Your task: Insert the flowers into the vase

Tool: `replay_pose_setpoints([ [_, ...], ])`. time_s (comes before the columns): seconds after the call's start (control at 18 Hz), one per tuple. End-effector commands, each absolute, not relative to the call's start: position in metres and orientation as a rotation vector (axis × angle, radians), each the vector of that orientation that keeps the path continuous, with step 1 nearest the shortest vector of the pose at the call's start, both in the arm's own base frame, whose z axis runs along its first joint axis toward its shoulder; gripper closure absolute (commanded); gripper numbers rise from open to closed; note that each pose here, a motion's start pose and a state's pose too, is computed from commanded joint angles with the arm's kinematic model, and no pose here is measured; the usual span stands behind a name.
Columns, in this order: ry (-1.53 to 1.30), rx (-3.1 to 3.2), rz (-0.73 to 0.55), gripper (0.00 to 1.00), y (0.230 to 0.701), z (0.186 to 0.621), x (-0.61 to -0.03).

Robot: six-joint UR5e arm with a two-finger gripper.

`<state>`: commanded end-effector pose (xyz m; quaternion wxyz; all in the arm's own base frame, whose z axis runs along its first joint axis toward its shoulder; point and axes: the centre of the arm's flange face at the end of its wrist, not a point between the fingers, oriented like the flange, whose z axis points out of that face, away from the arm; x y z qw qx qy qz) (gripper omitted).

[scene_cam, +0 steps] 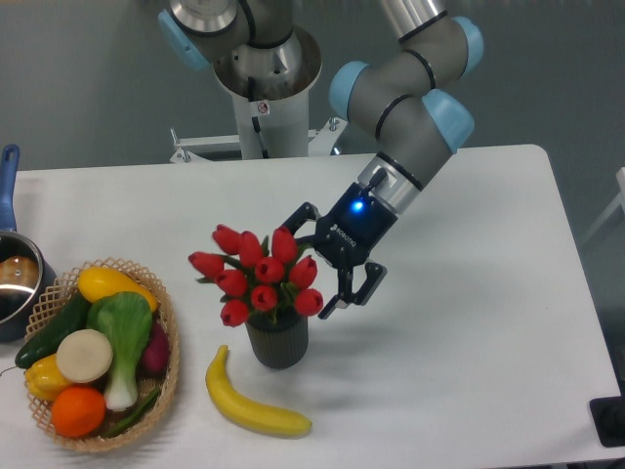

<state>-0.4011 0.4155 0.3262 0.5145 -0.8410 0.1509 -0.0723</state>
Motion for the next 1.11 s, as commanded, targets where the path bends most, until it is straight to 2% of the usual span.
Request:
replay_pose_setpoints([
  [0.22, 0.323, -2.030, -0.164, 0.00, 0.396, 0.324, -0.400],
  [0.39, 0.286, -2.042, -0.104, 0.00, 0.372, 0.334, -0.417],
  [0.56, 0.236, -2.169, 0.094, 0.00, 0.316, 0.359, -0.456],
  [0.83, 0.127, -2.329, 0.316, 0.00, 0.250, 0.396, -0.507],
  [1.11, 0.083, -2.557, 0.559, 0.00, 0.210, 0.440, -0.541],
])
